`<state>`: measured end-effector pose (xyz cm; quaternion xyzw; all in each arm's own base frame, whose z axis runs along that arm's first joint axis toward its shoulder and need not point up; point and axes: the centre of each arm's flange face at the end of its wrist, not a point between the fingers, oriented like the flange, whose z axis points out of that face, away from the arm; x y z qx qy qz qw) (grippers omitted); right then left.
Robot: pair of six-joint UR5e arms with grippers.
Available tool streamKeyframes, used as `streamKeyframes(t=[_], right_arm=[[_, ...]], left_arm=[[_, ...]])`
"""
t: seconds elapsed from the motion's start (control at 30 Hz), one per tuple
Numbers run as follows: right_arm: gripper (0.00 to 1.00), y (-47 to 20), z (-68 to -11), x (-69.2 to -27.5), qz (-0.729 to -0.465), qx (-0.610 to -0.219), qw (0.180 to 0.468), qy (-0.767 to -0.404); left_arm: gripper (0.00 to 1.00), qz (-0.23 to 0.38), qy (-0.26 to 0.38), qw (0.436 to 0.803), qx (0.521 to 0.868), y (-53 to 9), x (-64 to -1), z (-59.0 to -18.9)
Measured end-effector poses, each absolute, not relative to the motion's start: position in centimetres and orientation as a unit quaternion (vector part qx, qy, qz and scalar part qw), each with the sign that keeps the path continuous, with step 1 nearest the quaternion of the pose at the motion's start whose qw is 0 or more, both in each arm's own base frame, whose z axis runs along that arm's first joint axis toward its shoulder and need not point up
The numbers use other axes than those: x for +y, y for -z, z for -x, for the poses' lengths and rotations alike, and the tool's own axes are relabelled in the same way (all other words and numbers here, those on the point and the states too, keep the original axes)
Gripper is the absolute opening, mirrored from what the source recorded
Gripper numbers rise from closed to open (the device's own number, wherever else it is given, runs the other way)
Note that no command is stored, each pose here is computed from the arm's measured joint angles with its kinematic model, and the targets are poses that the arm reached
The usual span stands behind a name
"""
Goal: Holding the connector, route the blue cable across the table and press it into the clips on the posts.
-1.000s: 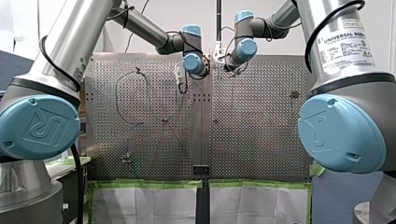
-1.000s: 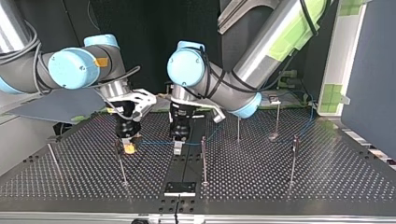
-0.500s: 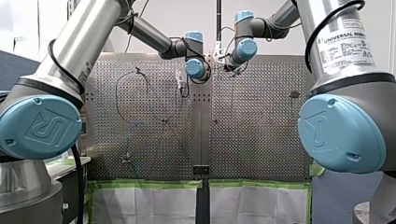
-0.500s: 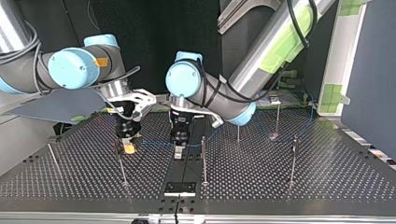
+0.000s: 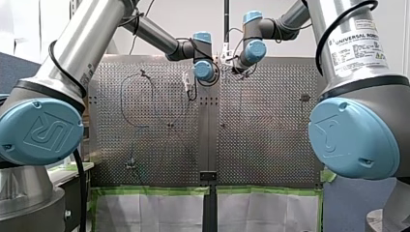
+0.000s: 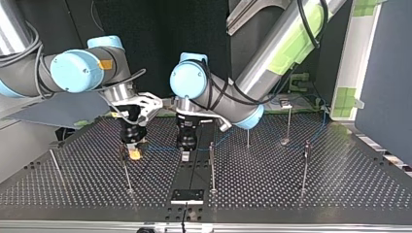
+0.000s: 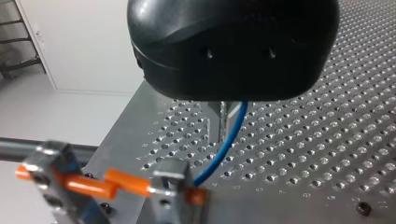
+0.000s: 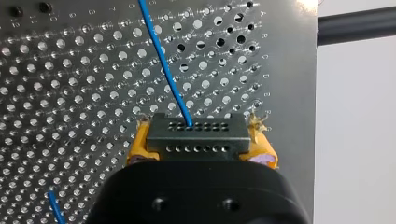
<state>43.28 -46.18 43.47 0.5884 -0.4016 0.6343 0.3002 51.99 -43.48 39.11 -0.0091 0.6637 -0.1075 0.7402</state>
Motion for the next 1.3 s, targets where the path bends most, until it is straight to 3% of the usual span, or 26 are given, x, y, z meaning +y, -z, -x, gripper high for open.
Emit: streamKeyframes(t=[0.57, 1.3], right_arm=[[0.00, -43.2, -43.4, -45.9, -0.591, -0.402, 0.298, -0.633], [0.00, -37.1, -42.8, -44.9, -0.614, -0.422, 0.280, -0.606]], left_arm=[[0.02, 0.024, 0.095, 0.740, 0.666, -38.9, -43.1, -51.9], [0.02, 0.011, 0.094, 0.724, 0.683, -30.9, -42.9, -49.9]])
